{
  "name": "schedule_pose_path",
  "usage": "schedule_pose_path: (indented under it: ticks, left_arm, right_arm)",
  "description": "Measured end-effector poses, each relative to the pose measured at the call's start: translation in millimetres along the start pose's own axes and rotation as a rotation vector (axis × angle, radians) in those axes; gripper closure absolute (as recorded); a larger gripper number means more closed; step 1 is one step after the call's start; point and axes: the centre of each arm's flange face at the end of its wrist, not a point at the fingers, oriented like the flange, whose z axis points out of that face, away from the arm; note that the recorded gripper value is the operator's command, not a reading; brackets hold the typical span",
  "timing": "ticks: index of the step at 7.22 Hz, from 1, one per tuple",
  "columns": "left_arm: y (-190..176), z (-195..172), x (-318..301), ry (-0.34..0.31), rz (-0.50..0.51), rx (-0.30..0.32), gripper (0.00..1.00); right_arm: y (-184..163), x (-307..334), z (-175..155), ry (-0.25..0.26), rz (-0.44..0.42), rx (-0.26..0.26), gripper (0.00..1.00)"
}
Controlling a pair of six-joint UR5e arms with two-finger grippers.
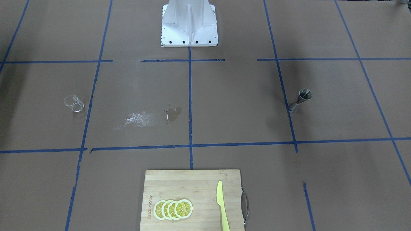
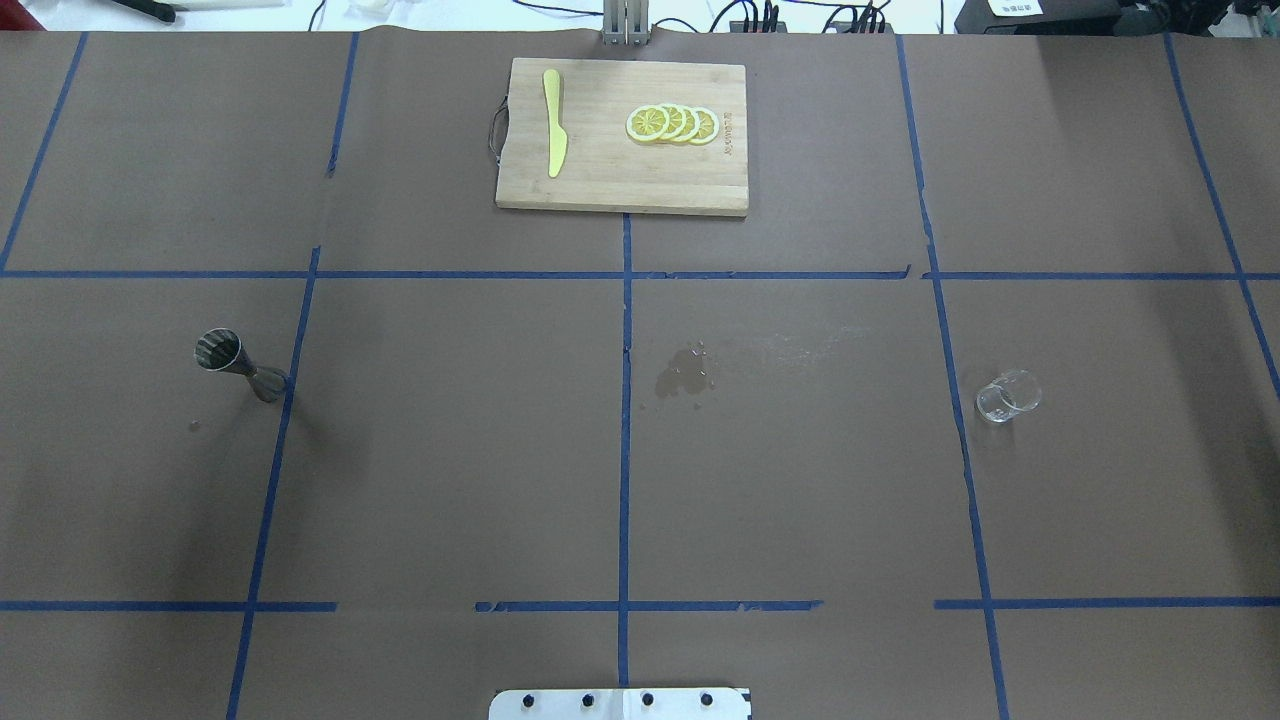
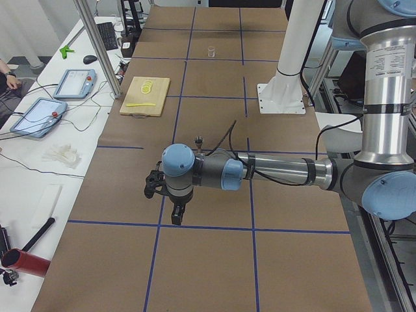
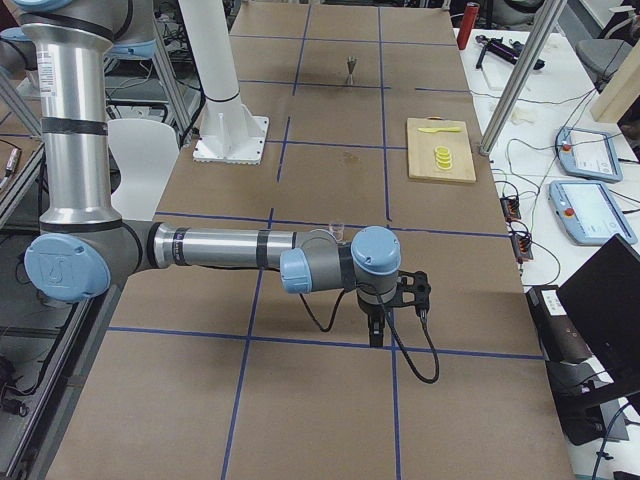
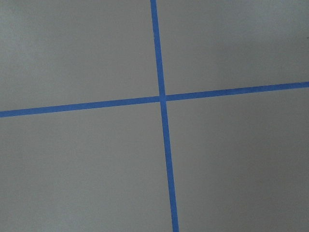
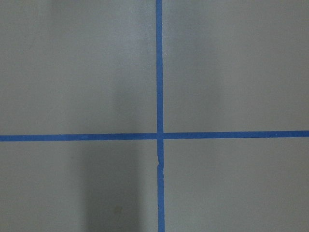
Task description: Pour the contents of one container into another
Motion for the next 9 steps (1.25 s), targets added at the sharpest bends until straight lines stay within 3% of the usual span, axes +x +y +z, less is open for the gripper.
schedule_pose_path:
  ticks: [9]
  left_arm:
    - [8.0, 7.7, -7.6, -0.001, 0.01, -0.037, 0.0]
  right_arm:
    - [-4.8, -1.8, -0.9, -0.001, 0.001, 0.003, 0.0]
